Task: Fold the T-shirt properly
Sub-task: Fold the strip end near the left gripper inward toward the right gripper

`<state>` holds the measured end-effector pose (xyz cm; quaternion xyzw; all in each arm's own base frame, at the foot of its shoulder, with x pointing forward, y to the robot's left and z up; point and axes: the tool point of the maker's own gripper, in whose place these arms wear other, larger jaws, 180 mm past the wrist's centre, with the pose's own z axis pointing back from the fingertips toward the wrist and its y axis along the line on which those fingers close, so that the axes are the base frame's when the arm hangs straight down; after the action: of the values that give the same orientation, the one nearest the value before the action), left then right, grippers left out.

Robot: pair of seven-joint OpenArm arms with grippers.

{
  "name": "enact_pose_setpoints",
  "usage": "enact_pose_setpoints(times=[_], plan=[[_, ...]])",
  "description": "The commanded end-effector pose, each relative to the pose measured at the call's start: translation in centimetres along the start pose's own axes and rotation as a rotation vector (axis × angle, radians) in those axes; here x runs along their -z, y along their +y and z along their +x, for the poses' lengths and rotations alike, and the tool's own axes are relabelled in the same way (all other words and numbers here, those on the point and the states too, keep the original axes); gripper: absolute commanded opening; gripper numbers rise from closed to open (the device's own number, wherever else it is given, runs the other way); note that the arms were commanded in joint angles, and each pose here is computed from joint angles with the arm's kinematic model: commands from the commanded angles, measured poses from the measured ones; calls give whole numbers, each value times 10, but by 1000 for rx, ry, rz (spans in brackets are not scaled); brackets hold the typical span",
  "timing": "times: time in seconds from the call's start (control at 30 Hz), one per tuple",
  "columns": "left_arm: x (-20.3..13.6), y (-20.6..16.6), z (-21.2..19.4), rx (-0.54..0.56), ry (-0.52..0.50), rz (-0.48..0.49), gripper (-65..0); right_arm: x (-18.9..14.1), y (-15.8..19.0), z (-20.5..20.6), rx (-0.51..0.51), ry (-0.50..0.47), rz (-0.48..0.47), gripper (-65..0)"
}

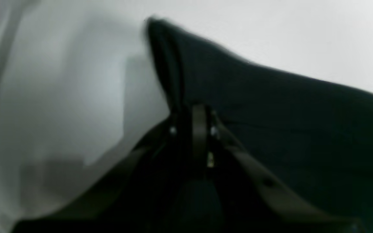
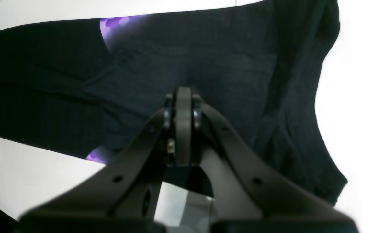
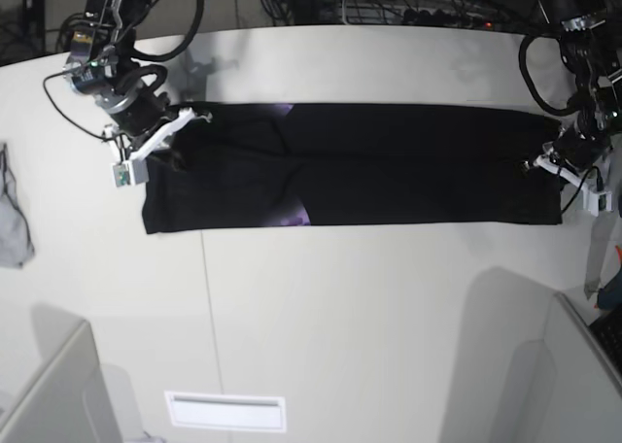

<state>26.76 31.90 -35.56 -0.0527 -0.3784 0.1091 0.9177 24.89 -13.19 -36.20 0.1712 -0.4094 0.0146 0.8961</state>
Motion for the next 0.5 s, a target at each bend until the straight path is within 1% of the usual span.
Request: enact_pose_setpoints(times=[0.0, 0.1, 0.23, 0.37, 0.47], plan=[[-5, -19, 8, 33, -31, -40, -650, -3, 2, 16, -15, -54, 12, -650], [-7, -58, -7, 57, 6, -115, -650, -2, 2, 17, -16, -57, 12, -650], [3, -110, -32, 46, 68, -232, -650, -1, 3, 21, -20, -64, 13, -650], [11, -154, -46, 21, 94, -328, -650, -1, 3, 21, -20, -64, 13, -650], [19, -180, -53, -37, 130, -353, -650, -1, 3, 21, -20, -64, 13, -650]])
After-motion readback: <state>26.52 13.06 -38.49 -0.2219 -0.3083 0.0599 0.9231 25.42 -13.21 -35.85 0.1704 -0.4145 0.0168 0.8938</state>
